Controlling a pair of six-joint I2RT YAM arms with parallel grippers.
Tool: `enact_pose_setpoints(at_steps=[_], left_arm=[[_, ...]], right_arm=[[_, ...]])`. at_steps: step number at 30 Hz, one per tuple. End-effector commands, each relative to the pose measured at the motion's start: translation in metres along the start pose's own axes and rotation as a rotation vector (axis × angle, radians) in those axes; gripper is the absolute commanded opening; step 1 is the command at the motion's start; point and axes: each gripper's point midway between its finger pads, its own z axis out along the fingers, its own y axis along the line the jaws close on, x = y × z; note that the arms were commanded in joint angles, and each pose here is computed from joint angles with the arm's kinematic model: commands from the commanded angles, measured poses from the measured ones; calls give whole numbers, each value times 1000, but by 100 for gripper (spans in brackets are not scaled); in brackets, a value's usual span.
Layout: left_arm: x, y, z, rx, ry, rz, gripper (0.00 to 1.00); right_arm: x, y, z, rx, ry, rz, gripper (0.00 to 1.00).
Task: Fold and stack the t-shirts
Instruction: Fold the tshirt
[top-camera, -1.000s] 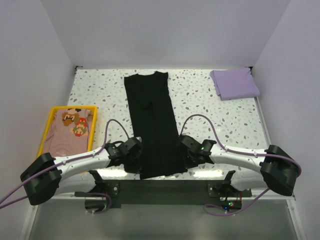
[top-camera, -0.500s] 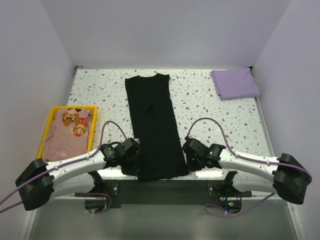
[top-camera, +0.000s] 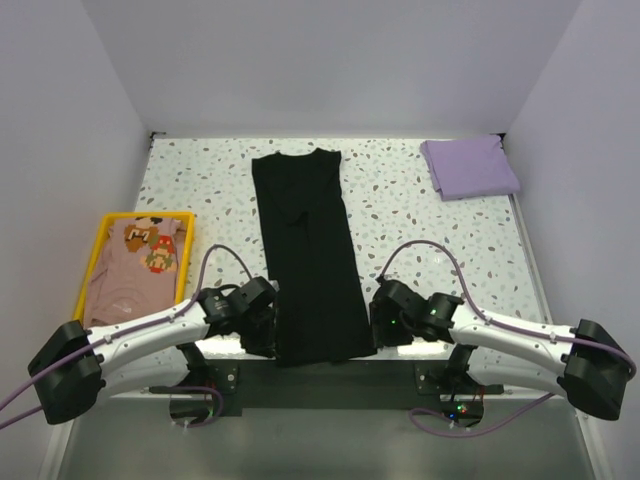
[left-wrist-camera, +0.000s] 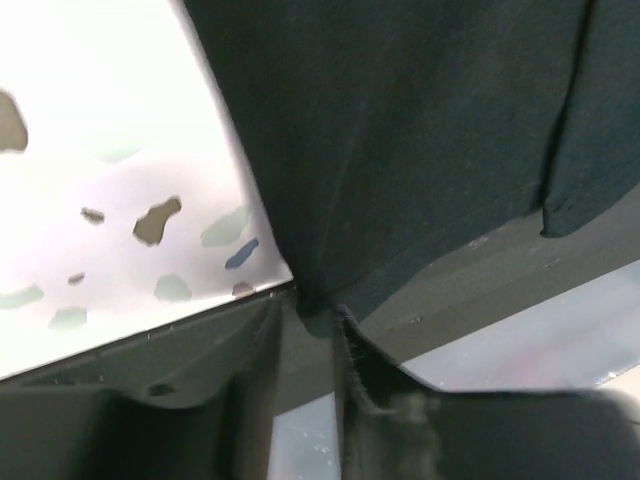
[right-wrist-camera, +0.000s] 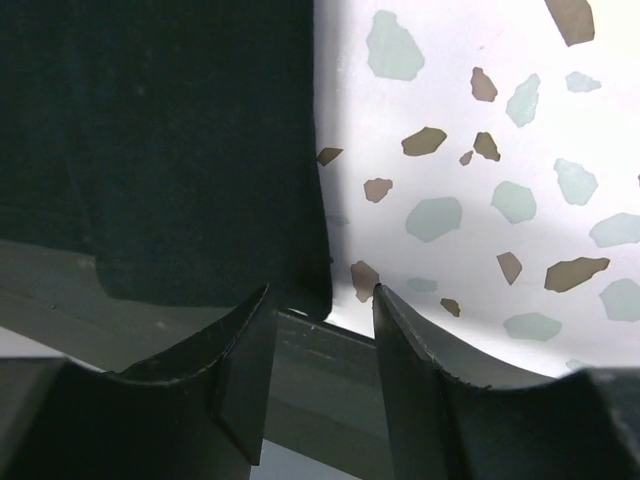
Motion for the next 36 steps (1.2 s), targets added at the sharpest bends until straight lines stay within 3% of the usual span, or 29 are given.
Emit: enact_pose_setpoints(at_steps=[1,7,25,36], left_arm=[[6,-5,-12,18,19,4,35],[4,-10,-20,36,-3,-47,40],[13,-5,8,134,-8,-238,33],[13,-5,4,128,-15,-218,33]], right_arm=[[3,2,-4,-15,2,22,47],[7,4,5,-23,23,47,47],[27,-1,18,-47,82,97,38],[32,-6,17,-26,110,89,35]])
